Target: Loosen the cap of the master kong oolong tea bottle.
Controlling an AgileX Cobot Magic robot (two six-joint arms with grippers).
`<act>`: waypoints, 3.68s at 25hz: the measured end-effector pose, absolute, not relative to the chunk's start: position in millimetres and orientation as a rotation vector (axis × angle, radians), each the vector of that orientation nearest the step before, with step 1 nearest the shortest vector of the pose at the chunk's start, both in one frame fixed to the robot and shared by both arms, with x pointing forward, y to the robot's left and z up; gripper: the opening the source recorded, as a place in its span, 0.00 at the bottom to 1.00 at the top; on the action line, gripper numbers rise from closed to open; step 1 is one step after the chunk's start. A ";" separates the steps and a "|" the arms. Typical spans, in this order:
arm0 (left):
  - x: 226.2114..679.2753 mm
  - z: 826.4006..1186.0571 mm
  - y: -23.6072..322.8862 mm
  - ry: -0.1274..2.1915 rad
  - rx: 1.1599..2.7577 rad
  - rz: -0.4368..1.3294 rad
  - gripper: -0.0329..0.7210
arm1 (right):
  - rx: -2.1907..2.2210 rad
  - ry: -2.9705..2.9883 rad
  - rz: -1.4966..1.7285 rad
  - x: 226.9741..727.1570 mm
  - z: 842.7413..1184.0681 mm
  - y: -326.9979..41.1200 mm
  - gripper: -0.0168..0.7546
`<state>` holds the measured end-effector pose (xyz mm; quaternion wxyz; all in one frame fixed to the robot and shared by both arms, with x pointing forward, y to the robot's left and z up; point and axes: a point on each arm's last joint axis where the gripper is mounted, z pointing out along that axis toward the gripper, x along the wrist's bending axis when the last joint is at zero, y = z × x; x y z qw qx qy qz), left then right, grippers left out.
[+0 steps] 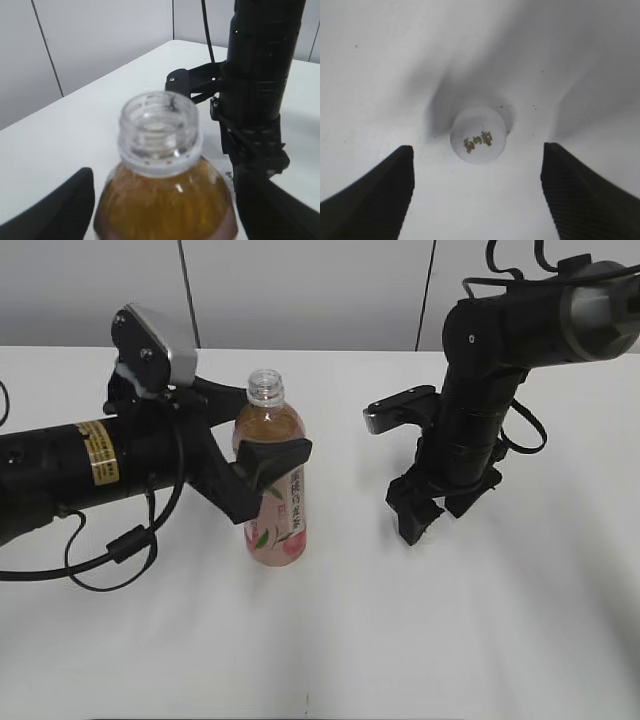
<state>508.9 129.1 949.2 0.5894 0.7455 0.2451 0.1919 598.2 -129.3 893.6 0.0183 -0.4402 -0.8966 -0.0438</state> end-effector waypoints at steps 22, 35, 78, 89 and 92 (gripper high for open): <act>466.1 990.3 181.6 0.777 1.676 0.507 0.70 | -1.472 -2.807 -0.348 579.2 989.7 -137.0 0.79; 421.5 1042.8 212.5 0.995 1.663 0.675 0.69 | -1.614 -2.697 -0.351 503.5 1012.6 -169.5 0.79; 241.2 1073.3 313.7 1.006 1.752 0.581 0.62 | -1.696 -2.961 -1.171 288.4 1059.1 -276.3 0.79; 236.8 1072.9 318.0 0.978 1.731 0.604 0.62 | -1.746 -2.897 -1.577 235.7 1053.1 -301.1 0.79; 236.8 1072.9 318.0 0.964 1.741 0.613 0.62 | -1.783 -2.870 -1.634 231.2 1052.8 -304.6 0.79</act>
